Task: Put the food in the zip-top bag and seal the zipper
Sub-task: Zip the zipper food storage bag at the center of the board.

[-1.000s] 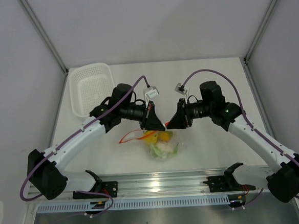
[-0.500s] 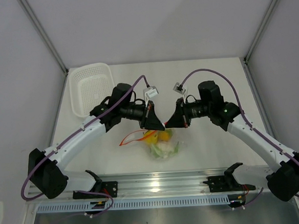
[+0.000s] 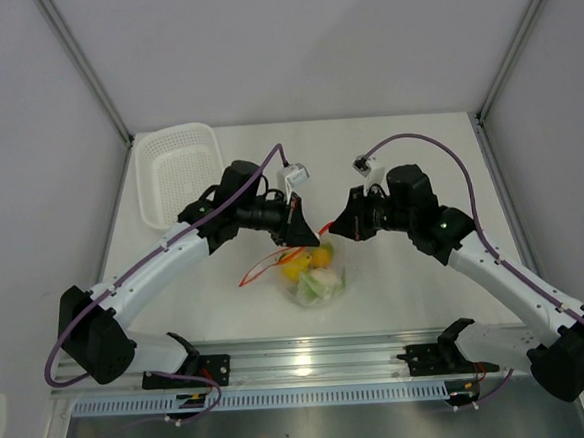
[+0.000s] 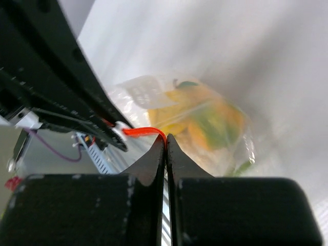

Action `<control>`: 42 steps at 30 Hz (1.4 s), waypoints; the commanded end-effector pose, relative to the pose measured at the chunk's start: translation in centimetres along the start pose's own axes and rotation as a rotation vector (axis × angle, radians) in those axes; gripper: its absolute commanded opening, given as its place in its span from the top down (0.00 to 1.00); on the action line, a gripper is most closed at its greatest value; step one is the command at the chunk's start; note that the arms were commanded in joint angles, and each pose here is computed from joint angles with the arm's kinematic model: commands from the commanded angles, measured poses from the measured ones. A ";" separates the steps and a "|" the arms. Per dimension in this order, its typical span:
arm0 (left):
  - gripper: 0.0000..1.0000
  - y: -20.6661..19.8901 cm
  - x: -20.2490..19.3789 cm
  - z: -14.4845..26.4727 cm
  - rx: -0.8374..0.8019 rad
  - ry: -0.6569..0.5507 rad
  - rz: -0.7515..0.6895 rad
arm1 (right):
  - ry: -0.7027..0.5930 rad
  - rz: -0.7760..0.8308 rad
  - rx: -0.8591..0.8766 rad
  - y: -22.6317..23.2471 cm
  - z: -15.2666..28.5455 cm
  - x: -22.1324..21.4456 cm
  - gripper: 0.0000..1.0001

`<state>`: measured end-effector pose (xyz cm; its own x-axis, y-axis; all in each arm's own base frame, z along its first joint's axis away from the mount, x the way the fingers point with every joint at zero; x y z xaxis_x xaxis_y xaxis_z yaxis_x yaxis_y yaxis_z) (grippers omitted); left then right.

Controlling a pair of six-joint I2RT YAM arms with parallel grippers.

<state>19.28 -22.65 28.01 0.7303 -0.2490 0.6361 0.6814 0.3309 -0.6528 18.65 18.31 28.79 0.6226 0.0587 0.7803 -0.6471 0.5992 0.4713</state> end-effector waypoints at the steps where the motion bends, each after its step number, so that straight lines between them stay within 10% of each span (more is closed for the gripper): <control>1: 0.95 -1.6 0.0 1.0 -0.036 0.036 0.012 | -0.074 -0.021 -0.263 -2.4 -0.1 0.7 1.00; 37: 0.90 -2.4 -5.4 7.3 0.347 -0.040 0.024 | -0.124 -0.128 -0.587 -6.6 4.4 1.0 1.00; 42: 0.49 -1.4 -4.1 7.6 0.512 -0.133 0.017 | -0.121 -0.133 -0.571 -6.4 4.0 1.3 1.00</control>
<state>14.20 -15.71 28.63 0.7366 -0.1909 0.6489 0.5844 0.6626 -0.4684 21.38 11.66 27.05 0.6545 -0.0947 0.7501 -0.2293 0.9205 0.3163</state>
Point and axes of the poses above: each gripper's point midway between its finger pads, its own z axis back along the fingers, its own y axis along the line the jaws close on, x = y × z, the point moved 10 cm from there along z, back along the fingers, and after that the axes turned 6 degrees about z, right-handed, at the moved point
